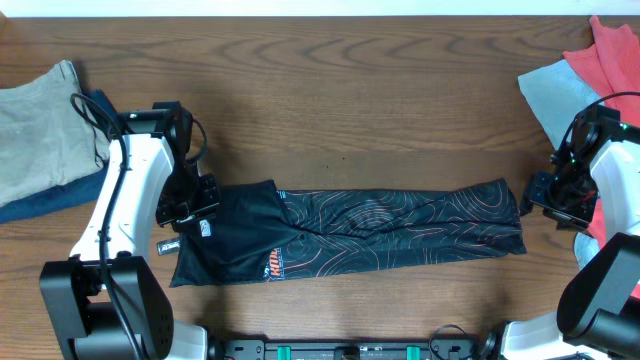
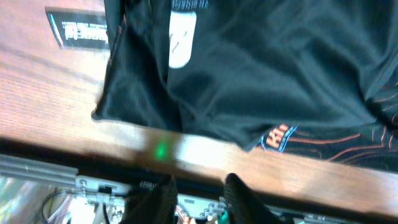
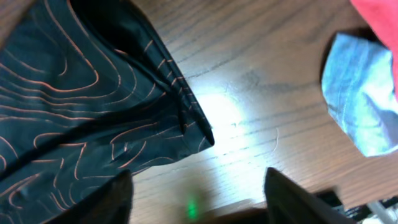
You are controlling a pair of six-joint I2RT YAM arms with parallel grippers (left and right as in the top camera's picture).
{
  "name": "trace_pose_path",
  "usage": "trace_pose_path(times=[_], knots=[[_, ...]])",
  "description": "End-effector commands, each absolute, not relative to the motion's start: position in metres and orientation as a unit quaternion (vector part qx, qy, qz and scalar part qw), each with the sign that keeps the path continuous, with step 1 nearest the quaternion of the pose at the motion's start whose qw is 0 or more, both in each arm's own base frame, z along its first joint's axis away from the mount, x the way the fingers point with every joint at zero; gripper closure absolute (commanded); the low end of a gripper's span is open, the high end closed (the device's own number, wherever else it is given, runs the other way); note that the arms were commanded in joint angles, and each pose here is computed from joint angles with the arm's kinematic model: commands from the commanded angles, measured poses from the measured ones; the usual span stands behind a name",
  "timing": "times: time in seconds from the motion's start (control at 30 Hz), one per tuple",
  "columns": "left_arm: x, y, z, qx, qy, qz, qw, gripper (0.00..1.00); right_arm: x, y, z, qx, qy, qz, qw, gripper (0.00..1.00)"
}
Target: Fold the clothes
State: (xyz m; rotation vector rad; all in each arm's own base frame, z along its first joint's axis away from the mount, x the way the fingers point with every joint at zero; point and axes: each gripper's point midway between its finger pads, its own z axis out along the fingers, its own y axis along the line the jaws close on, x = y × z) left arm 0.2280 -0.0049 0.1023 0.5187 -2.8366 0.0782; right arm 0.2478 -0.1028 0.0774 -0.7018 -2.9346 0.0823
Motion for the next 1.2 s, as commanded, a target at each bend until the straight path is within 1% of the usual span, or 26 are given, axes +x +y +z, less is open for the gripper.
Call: trace_pose_path(times=[0.0, 0.1, 0.2, 0.27, 0.43, 0.6, 0.77, 1.0, 1.17], knots=[[0.229, -0.001, 0.102, 0.183, -0.976, 0.021, 0.117, 0.64, 0.251, -0.107, 0.081, -0.235, -0.971, 0.027, 0.045, 0.27], [0.238, -0.008, 0.101, 0.184, -0.976, 0.043, 0.103, 0.60, 0.254, -0.101, 0.080, -0.220, -0.975, 0.008, 0.043, 0.26], [0.256, -0.026, 0.101, 0.179, -0.976, 0.095, 0.074, 0.58, 0.257, -0.096, 0.080, -0.213, -0.976, -0.008, 0.039, 0.21], [0.270, -0.036, 0.101, 0.169, -0.978, 0.115, 0.049, 0.54, 0.257, -0.096, 0.080, -0.213, -0.976, -0.008, 0.038, 0.20], [0.296, -0.060, 0.094, 0.123, -0.984, 0.126, -0.001, 0.46, 0.257, -0.096, 0.080, -0.213, -0.976, -0.008, 0.038, 0.18], [0.315, -0.081, 0.077, 0.084, -0.989, 0.121, -0.023, 0.45, 0.256, -0.096, 0.080, -0.213, -0.976, -0.008, 0.040, 0.18], [0.329, -0.093, 0.053, 0.076, -0.990, 0.117, -0.021, 0.45, 0.256, -0.096, 0.080, -0.214, -0.976, -0.008, 0.040, 0.18], [0.334, -0.096, 0.018, 0.077, -0.991, 0.111, 0.004, 0.45, 0.256, -0.096, 0.080, -0.214, -0.976, -0.008, 0.040, 0.17], [0.336, -0.097, 0.002, 0.077, -0.991, 0.109, 0.012, 0.45, 0.256, -0.096, 0.080, -0.214, -0.976, -0.008, 0.040, 0.17]])
